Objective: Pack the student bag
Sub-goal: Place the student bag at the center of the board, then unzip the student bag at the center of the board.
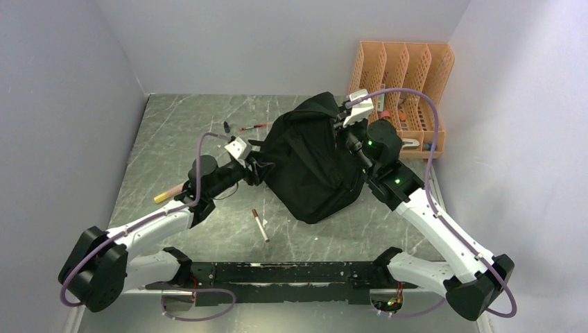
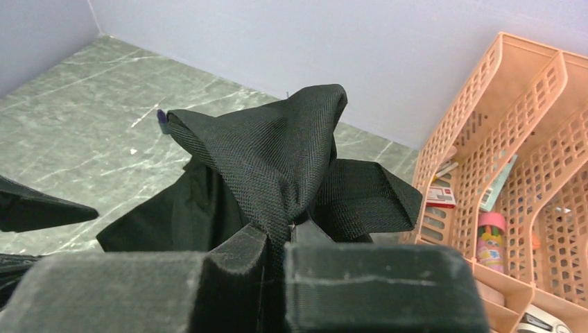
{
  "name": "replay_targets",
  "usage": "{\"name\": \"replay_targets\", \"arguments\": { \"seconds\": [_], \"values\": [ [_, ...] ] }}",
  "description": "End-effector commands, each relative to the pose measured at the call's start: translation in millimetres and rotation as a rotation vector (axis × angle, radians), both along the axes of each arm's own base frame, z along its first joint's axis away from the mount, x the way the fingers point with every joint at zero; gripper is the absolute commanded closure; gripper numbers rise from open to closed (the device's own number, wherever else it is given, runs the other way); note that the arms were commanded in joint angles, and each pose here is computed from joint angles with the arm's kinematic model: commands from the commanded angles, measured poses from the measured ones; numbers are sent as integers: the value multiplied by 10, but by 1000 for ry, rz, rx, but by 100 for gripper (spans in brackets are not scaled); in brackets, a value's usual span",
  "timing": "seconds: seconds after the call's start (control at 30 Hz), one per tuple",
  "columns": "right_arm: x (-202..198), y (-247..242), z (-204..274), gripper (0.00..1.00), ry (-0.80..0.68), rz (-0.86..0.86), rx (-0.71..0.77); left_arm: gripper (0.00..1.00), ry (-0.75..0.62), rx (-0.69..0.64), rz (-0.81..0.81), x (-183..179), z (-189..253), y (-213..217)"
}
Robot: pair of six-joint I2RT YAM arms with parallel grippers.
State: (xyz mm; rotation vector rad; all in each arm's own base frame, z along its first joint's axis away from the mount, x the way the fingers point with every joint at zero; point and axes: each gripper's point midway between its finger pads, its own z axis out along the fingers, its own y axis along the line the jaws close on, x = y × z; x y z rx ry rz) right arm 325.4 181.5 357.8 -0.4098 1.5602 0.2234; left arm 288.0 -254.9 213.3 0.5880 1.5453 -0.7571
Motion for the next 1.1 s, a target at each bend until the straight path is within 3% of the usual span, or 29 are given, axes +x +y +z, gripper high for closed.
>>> {"name": "replay_targets", "arguments": {
  "seconds": [0.0, 0.43, 0.9, 1.07],
  "values": [
    [-124, 62, 527, 100, -113, 64, 137, 44, -357, -39, -101, -74, 526, -184],
    [-243, 64, 602, 100, -133, 101, 175, 42, -374, -6, -30, 221, 224, -427],
    [-335, 158, 598, 100, -117, 172, 189, 42, -364, -20, -23, 467, 212, -679],
    [-369, 157, 598, 100, -115, 181, 195, 51, -348, -11, -10, 572, 168, -735]
  ]
}}
